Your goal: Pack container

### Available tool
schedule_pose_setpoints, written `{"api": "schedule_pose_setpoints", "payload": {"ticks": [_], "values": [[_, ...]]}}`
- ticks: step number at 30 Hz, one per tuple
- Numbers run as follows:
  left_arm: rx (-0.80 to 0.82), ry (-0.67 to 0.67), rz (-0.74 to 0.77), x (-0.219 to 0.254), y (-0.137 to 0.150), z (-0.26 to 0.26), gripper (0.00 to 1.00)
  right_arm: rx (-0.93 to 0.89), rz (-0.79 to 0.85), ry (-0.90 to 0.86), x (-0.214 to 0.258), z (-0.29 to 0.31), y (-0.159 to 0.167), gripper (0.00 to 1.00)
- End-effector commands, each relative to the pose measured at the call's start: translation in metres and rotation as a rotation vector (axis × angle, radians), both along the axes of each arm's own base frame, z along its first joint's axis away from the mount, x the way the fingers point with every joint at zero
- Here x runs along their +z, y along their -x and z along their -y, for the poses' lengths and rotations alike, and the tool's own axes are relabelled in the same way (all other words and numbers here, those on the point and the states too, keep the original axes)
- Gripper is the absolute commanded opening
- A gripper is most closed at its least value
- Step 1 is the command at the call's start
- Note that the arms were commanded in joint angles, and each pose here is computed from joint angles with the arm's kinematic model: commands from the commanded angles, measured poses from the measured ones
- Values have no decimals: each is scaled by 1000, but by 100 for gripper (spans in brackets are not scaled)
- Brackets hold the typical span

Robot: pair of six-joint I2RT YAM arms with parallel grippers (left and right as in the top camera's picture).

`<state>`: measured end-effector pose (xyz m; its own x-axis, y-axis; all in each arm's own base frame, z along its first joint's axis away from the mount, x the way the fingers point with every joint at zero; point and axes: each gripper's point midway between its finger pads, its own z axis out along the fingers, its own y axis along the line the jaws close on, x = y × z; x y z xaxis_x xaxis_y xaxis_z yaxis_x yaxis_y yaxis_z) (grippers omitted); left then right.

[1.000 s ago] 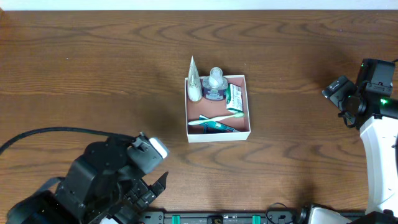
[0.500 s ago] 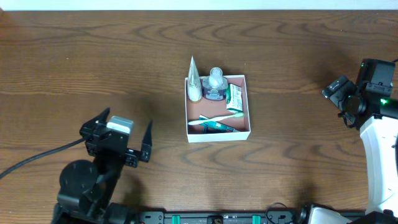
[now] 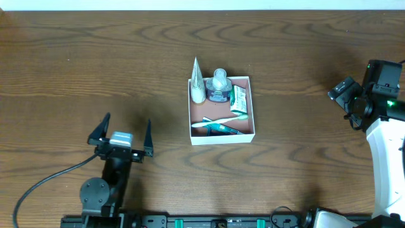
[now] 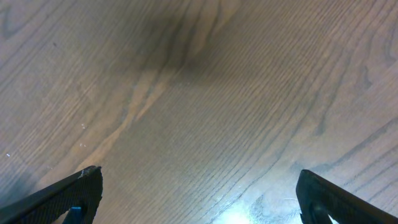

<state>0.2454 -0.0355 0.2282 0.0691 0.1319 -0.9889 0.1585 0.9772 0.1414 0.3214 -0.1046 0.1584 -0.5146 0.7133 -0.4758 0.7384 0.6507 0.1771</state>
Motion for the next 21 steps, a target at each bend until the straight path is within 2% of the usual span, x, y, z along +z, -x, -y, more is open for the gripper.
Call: {"api": "schedule_pose_setpoints", "payload": {"ticks": [1,12,21], "values": [[-2,14,20,-7,3,-1,98,1,1,16,3,4,-1,99],[3,25,-25,-48,1,-3,98,1,1,16,3,4,-1,99],[60,18,-192,-88,2,-16,98,1,1,15,3,4,-1,99]]}}
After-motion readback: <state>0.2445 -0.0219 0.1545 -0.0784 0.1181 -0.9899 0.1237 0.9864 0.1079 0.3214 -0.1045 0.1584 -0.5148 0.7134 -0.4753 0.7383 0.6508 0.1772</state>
